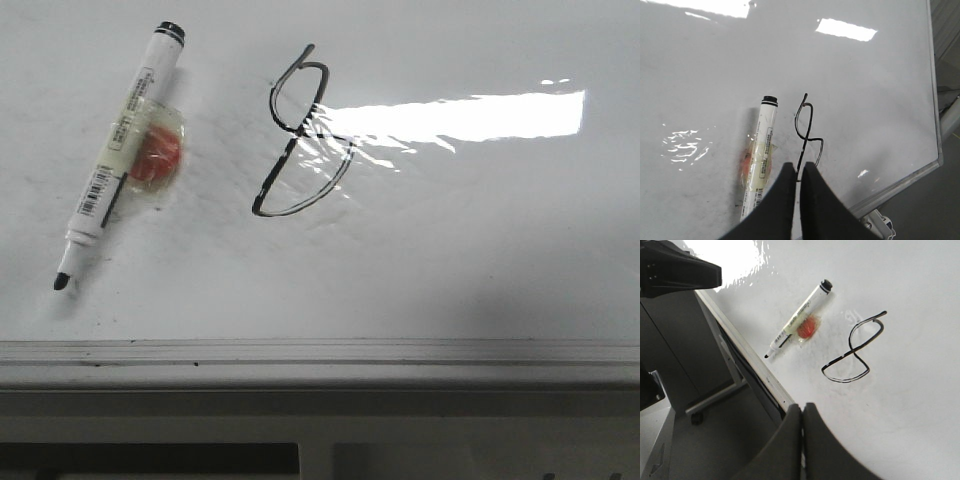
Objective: Write number 8 on whiteboard
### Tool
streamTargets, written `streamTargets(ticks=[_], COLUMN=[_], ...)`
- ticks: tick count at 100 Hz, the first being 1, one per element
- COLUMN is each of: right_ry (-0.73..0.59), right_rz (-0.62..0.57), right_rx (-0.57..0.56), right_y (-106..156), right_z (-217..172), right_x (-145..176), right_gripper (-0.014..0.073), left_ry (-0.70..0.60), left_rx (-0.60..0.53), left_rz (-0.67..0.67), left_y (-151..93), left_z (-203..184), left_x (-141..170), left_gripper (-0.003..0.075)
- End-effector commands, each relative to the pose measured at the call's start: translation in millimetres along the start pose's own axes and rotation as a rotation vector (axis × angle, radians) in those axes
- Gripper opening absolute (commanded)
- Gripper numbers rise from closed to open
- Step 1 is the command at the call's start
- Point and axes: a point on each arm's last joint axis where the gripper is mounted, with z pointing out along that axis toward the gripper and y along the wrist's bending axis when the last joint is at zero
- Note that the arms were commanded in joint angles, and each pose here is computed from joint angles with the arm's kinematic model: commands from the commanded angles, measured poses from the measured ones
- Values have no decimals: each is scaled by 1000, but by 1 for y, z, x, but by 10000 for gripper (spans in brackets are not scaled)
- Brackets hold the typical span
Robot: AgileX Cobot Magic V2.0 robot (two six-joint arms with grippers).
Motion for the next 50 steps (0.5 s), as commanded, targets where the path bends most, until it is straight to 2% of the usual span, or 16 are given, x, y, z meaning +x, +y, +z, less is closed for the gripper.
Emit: streamTargets(ticks=[1,24,50], right_ry=[-176,-221,-276], right_rz=[-42,-40,-39], right_rx=[9,10,10], right_y=[-1,-3,-4], right_z=[-18,-50,-66], right_x=[6,58,73], right_gripper=[-62,-63,-63], left_ry=[-126,-217,-216], left_rx=[29,65,64], left_rz=[28,37,37], left_y=[-2,2,4], left_z=[-14,-38,-39], left_x=[-9,2,6], left_gripper=[-20,-20,-20])
